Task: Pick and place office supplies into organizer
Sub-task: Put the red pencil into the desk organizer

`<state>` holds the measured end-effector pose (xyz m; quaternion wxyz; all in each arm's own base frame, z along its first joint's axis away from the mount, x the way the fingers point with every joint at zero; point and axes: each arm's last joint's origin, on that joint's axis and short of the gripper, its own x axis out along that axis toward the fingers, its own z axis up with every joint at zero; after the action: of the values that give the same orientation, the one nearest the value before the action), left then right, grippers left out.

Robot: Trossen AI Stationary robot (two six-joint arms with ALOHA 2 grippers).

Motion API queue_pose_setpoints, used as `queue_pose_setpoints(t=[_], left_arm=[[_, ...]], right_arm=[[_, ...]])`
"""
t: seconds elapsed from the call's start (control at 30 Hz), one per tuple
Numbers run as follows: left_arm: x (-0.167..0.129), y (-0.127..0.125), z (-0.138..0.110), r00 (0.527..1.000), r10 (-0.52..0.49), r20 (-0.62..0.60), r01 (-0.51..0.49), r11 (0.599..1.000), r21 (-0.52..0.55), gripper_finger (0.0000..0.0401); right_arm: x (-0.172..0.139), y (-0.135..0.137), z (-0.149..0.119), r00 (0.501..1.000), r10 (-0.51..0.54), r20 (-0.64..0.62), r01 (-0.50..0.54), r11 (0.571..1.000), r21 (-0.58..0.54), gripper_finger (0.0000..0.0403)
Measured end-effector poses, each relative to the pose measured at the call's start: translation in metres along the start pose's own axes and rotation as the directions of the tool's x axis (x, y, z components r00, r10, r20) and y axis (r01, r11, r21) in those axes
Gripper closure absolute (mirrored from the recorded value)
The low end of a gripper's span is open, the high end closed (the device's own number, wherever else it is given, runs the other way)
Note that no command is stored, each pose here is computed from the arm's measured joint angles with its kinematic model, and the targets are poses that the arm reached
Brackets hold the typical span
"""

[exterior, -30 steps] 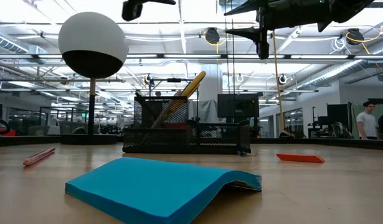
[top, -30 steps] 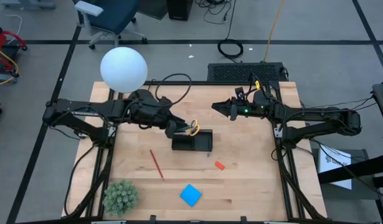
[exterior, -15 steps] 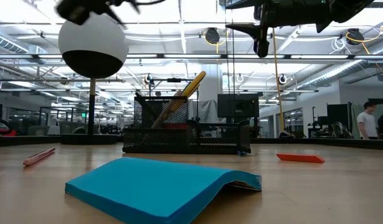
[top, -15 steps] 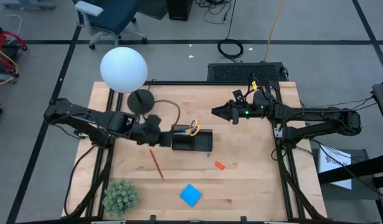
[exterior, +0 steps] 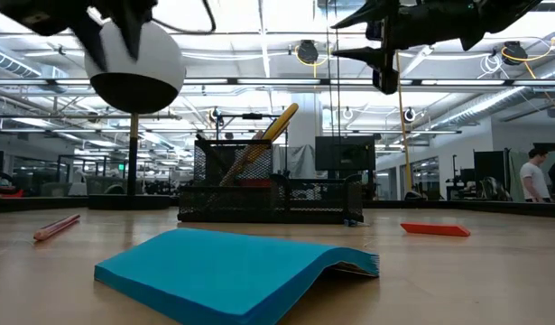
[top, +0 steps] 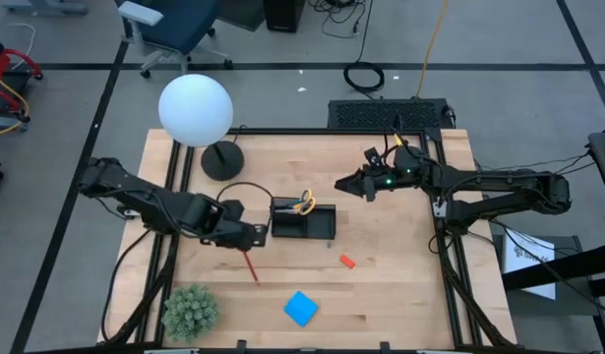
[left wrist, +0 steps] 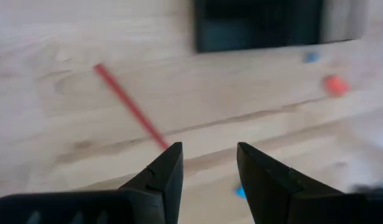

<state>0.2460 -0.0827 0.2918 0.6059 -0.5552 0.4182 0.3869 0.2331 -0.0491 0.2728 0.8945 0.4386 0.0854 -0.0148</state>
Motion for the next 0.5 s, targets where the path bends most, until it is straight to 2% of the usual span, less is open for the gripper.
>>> queue_pose_setpoints(t=[0.27, 0.37, 0.5], left_arm=[[0.031, -0.002, -0.006, 0.987, 0.158, 0.019, -0.156, 0.986, -0.064, 0.0258], [0.043, -0.001, -0.008, 0.969, 0.243, 0.035, -0.237, 0.964, -0.121, 0.0258], [0.061, -0.003, -0.011, 0.954, 0.295, 0.044, -0.284, 0.945, -0.164, 0.0258]], right_arm=[[0.0, 0.0, 0.0, 1.0, 0.002, 0.001, -0.002, 0.994, -0.107, 0.0243], [0.0, 0.0, 0.0, 1.0, 0.003, 0.001, -0.003, 0.992, -0.124, 0.0243], [0.0, 0.0, 0.0, 1.0, 0.006, -0.002, -0.006, 0.992, -0.127, 0.0243]])
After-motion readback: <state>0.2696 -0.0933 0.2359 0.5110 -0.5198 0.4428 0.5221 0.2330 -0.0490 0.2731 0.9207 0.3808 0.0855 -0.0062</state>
